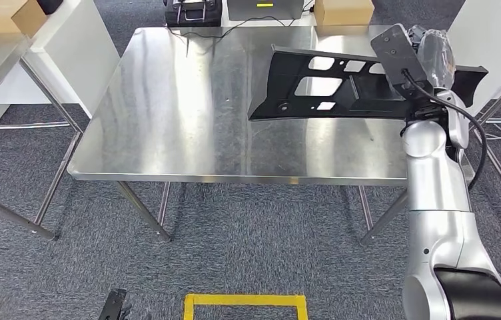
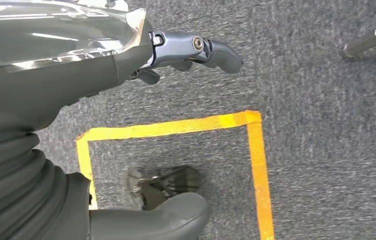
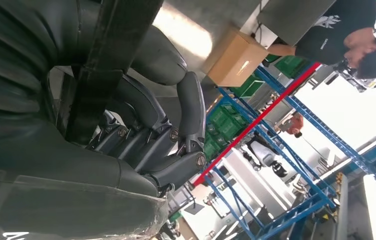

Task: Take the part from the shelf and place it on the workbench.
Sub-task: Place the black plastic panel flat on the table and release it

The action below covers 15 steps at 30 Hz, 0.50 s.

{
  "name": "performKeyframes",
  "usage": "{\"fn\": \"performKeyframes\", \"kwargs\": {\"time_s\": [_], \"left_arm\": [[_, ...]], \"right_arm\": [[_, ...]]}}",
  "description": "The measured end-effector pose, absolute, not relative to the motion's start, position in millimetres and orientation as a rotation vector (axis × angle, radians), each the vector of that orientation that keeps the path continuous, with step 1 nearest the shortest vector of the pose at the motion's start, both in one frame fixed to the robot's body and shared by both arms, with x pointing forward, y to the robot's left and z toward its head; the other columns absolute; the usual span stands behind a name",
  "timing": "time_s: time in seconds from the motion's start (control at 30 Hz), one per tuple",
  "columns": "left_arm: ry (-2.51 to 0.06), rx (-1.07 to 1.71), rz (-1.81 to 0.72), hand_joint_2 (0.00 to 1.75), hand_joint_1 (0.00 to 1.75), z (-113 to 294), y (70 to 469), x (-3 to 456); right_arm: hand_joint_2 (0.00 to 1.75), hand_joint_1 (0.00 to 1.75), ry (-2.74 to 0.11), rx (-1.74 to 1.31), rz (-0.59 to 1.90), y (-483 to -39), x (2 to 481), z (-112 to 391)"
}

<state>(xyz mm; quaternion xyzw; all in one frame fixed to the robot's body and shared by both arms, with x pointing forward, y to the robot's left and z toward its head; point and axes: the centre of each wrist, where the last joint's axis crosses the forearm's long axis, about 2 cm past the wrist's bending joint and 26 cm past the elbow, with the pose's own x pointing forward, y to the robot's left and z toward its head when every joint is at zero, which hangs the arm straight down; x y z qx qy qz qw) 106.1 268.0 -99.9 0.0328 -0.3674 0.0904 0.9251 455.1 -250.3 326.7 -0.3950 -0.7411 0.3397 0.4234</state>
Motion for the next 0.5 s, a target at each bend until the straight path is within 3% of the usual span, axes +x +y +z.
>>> {"fn": "performKeyframes", "kwargs": {"time_s": [0.5], "left_arm": [[-0.75,0.084,0.218,1.75,0.0,-101,276,103]], "right_arm": [[1.75,1.75,-1.843,-0.958,0.868,-229,460,319]]}}
